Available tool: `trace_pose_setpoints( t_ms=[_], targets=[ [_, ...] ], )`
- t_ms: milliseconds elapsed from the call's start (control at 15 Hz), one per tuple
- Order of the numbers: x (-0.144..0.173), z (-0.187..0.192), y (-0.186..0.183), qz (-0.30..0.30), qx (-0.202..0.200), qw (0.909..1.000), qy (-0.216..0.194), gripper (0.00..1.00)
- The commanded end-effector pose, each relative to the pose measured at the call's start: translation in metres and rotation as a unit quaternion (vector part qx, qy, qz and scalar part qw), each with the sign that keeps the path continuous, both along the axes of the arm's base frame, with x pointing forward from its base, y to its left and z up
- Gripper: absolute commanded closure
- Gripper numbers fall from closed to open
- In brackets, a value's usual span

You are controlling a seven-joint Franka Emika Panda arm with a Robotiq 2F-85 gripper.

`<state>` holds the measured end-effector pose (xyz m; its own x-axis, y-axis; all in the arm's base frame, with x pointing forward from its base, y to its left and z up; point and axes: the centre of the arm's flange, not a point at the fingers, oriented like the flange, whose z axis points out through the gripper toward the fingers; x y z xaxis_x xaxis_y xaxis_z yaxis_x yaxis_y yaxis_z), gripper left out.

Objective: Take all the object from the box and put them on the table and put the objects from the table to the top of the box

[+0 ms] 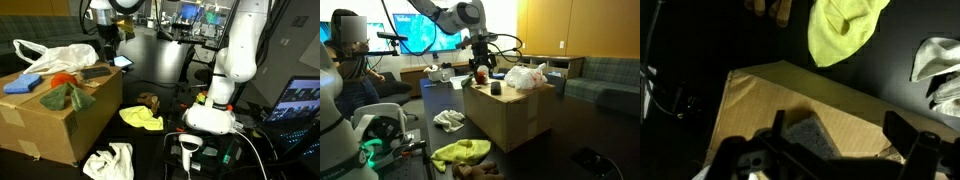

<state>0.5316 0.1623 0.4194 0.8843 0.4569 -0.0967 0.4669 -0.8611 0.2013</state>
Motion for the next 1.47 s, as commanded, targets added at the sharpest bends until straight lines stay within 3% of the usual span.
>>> trace_pose_setpoints(
  t_ms=[0, 267, 333, 600, 867, 1133, 1400],
  targets=[
    [0.015, 0.008, 0.008, 0.061, -0.018, 0.9979, -0.016, 0.0],
    [0.02, 0.01, 0.012, 0.122, -0.028, 0.9917, -0.029, 0.0],
    [0.042, 0.002, 0.008, 0.136, -0.026, 0.9898, -0.033, 0.0],
    [0.07, -0.007, 0.005, 0.177, -0.005, 0.9824, -0.06, 0.0],
    [0.088, -0.018, 0.001, 0.204, 0.034, 0.9762, -0.066, 0.0],
    [0.079, -0.019, -0.007, 0.218, 0.102, 0.9699, -0.038, 0.0],
    [0.072, -0.016, -0.007, 0.22, 0.131, 0.9664, -0.02, 0.0]
  ],
)
